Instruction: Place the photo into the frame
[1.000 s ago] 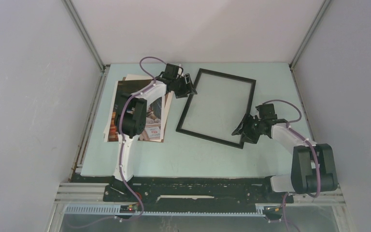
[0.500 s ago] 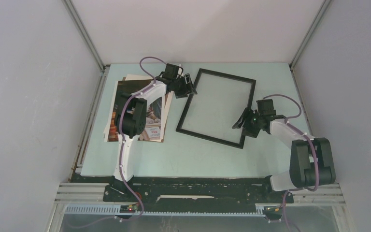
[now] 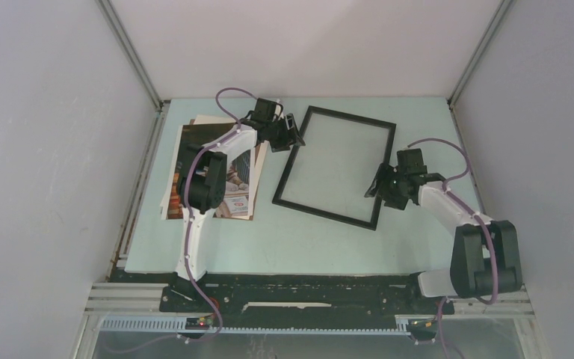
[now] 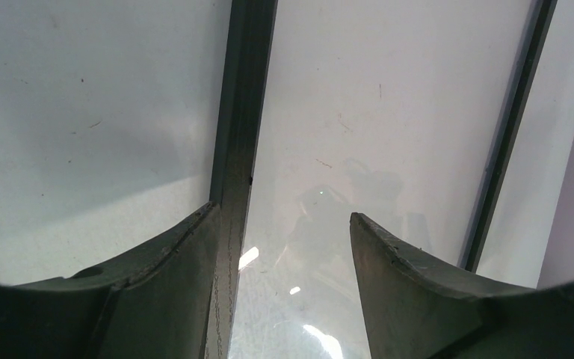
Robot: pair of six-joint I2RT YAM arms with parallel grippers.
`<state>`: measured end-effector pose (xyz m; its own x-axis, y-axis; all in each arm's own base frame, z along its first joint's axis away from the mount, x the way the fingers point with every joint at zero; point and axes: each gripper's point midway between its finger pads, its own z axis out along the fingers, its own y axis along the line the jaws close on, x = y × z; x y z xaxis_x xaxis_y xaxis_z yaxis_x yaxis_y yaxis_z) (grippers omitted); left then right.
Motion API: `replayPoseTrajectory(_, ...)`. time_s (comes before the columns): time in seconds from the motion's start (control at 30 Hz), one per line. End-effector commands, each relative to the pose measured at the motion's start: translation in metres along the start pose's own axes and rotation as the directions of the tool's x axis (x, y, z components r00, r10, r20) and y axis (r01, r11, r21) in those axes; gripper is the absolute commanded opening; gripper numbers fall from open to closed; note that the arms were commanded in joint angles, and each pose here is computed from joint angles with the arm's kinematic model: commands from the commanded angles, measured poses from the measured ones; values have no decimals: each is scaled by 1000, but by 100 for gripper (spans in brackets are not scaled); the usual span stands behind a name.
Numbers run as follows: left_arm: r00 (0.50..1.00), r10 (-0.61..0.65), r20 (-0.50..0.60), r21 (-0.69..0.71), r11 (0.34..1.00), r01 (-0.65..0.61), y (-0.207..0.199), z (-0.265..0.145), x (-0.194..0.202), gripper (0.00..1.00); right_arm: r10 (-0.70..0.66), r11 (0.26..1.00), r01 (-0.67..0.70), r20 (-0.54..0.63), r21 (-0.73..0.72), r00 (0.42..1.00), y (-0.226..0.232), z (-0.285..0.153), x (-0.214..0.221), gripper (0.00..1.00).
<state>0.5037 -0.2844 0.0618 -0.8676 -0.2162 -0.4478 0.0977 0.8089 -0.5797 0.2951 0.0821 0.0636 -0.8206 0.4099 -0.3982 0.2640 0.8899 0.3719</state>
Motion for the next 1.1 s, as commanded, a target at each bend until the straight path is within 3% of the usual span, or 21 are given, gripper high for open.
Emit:
replayPoseTrajectory(0.0,998,40,42,57,997,-43,-20,-21,-17,69,10,999,-10,1,-49,1000,11,16,-14,76)
replayPoseTrajectory(0.57,1000,0,-29,131,991,4,-26,-5,-7,70,285,933,-273,16,-236,958,-18,47,-73,72)
replayPoseTrajectory(0.83,999,-20,-39,177,984,27,-33,-4,-4,70,333,900,-325,-24,-289,943,-15,60,-80,69)
replayPoseTrajectory(1.07,997,-52,-63,251,966,66,-47,0,8,71,349,881,-325,9,-344,937,-4,57,-100,70)
